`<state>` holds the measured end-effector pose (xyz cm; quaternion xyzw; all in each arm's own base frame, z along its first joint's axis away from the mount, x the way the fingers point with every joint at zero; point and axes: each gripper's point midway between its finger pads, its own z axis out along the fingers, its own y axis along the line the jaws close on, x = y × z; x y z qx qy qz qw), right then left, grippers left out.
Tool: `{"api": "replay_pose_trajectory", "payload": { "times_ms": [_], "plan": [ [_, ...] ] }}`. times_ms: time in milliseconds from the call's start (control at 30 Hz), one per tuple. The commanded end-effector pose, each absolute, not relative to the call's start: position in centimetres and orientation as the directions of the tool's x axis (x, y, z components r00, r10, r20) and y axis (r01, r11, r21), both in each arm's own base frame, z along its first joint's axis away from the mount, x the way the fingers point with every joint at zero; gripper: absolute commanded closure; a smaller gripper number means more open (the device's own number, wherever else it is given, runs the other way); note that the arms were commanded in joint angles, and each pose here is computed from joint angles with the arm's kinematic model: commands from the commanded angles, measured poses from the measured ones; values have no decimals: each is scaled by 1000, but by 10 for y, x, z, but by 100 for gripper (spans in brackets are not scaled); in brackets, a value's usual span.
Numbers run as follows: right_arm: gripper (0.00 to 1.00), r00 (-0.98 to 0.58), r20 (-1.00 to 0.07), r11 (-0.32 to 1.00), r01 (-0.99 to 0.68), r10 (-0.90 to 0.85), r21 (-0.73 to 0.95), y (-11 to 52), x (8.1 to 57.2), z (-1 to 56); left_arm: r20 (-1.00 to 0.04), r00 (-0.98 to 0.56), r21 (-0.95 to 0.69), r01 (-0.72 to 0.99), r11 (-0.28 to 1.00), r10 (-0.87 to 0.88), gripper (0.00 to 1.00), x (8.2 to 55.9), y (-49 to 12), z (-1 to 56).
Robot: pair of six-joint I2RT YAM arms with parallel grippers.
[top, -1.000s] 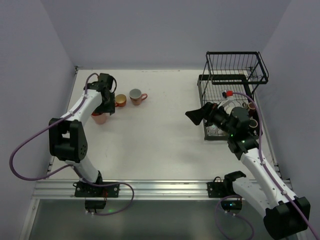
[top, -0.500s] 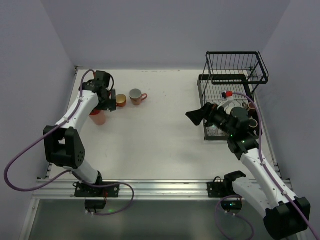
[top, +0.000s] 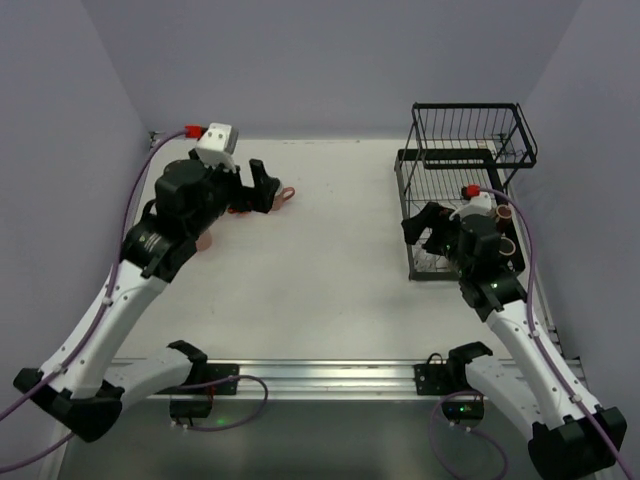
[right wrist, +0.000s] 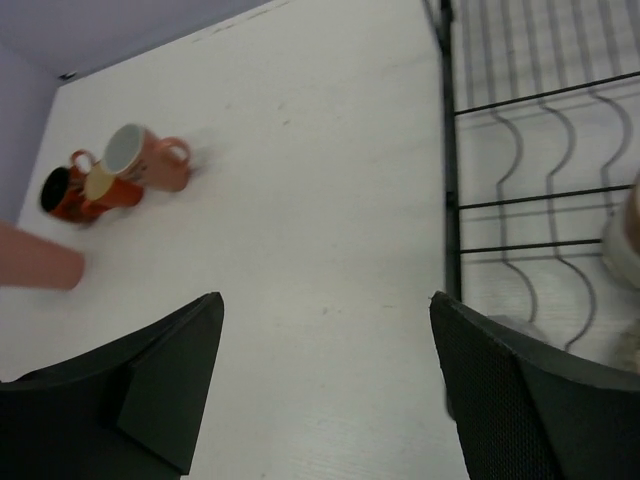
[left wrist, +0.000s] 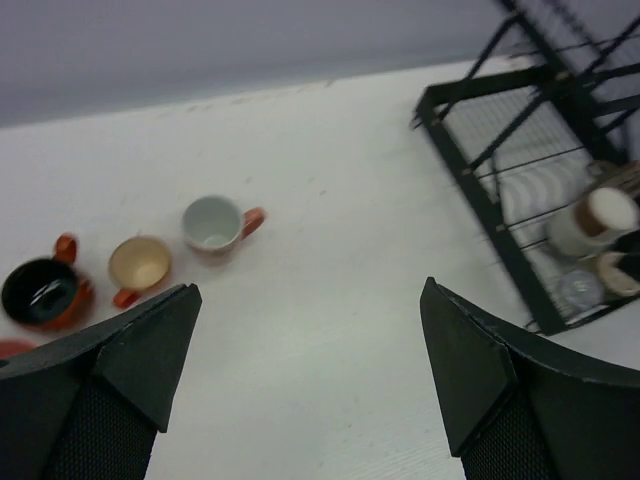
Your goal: Unload the cups from the dish rack
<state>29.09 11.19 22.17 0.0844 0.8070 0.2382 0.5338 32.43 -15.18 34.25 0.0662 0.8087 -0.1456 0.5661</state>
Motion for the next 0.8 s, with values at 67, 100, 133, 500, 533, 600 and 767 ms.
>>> {"api": "replay_pose_trajectory", "payload": {
  "times_ms": [67,100,133,500,533,600,767],
  "plan": [
    [9,-349,-873,928,271,342,255,25,296,203,-950,-296,-268,607,748,-101,0,275,-210,340],
    [6,-351,-870,922,298,347,248,19,297,201,-949,-303,-273,656,704,-85,0,264,-217,335],
    [3,-348,-868,914,327,353,240,13,299,200,-946,-316,-273,673,687,-67,0,259,-219,320],
    [1,-431,-824,860,495,368,125,-27,329,175,-972,-229,-212,759,616,-52,0,221,-220,300],
    [1,-433,-825,859,498,363,116,-29,330,175,-973,-228,-207,753,625,-47,0,223,-219,298],
    [1,-437,-821,850,517,368,105,-37,331,172,-971,-239,-204,759,618,-27,0,222,-224,289],
    [1,-487,-793,852,518,367,76,-40,341,155,-969,-247,-204,768,607,-12,0,222,-230,285]
  ]
}}
